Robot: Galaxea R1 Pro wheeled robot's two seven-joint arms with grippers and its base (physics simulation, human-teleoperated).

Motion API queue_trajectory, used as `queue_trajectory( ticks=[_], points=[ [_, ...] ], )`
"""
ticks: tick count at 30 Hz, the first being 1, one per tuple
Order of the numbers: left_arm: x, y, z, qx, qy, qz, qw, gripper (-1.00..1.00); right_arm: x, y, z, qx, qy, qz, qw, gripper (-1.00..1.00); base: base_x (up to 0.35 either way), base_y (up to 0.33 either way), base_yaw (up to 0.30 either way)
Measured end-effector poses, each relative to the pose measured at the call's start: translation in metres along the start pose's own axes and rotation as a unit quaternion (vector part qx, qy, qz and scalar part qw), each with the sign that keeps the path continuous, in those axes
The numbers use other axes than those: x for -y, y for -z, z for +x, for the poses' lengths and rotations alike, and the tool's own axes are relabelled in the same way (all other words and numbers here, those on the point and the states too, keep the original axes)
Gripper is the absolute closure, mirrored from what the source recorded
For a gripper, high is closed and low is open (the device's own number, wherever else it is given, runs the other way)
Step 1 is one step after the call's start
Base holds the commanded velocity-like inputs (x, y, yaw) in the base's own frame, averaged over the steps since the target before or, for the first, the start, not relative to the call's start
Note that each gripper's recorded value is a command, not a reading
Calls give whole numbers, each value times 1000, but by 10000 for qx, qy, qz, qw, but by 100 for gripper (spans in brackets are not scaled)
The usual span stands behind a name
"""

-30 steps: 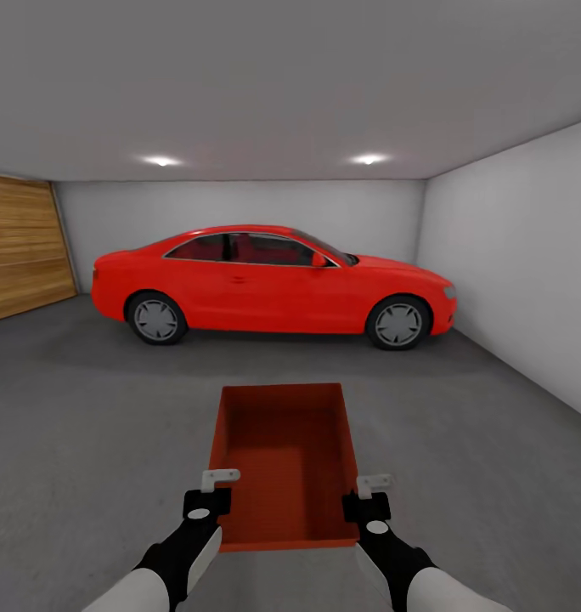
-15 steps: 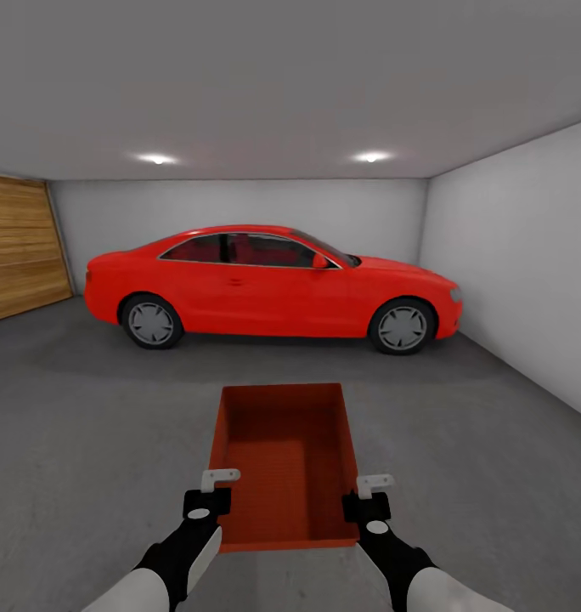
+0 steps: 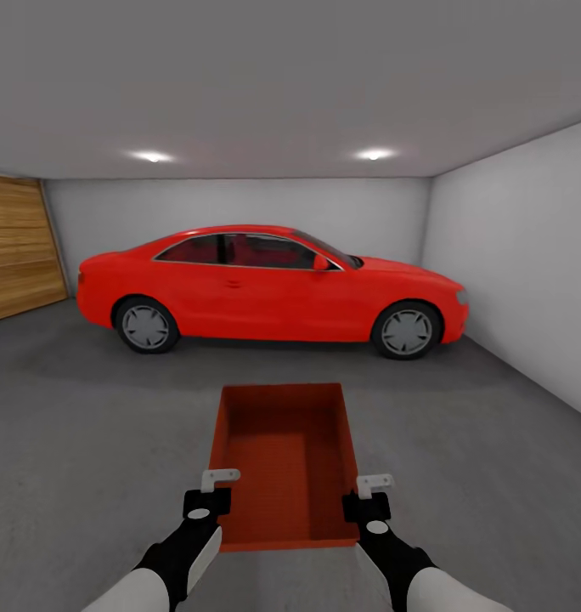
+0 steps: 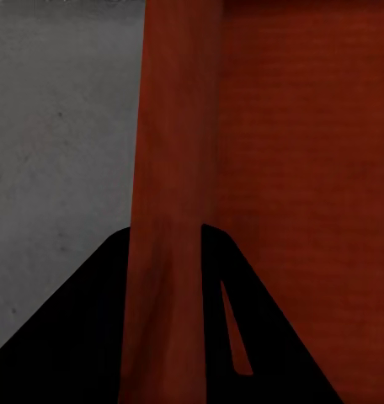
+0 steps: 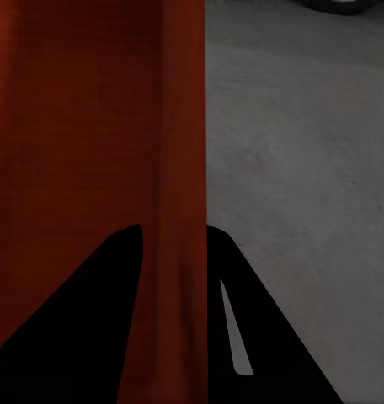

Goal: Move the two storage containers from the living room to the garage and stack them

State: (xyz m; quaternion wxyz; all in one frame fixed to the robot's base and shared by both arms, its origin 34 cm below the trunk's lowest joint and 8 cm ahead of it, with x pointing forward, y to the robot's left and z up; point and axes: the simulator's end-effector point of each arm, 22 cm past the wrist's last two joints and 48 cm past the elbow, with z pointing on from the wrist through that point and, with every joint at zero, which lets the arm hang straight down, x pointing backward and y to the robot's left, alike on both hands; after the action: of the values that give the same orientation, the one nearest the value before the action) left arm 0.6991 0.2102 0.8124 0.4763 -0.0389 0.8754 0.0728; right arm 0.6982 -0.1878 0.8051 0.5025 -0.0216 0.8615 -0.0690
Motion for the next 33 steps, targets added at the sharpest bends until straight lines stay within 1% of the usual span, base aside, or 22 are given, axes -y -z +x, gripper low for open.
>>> queue_trajectory(
  ticks=[3, 6, 33],
  points=[
    [0, 0, 0, -1, 1, 3, 10000, 100, 0, 0, 0, -2, 0, -1, 10000, 100, 322, 0, -37],
    [0, 0, 0, -4, 0, 5, 10000, 100, 0, 0, 0, -4, 0, 0, 10000, 100, 322, 0, -184],
    [0, 0, 1, -11, -2, 6, 10000, 100, 0, 0, 1, -12, -1, 0, 10000, 100, 322, 0, -279]
  ],
)
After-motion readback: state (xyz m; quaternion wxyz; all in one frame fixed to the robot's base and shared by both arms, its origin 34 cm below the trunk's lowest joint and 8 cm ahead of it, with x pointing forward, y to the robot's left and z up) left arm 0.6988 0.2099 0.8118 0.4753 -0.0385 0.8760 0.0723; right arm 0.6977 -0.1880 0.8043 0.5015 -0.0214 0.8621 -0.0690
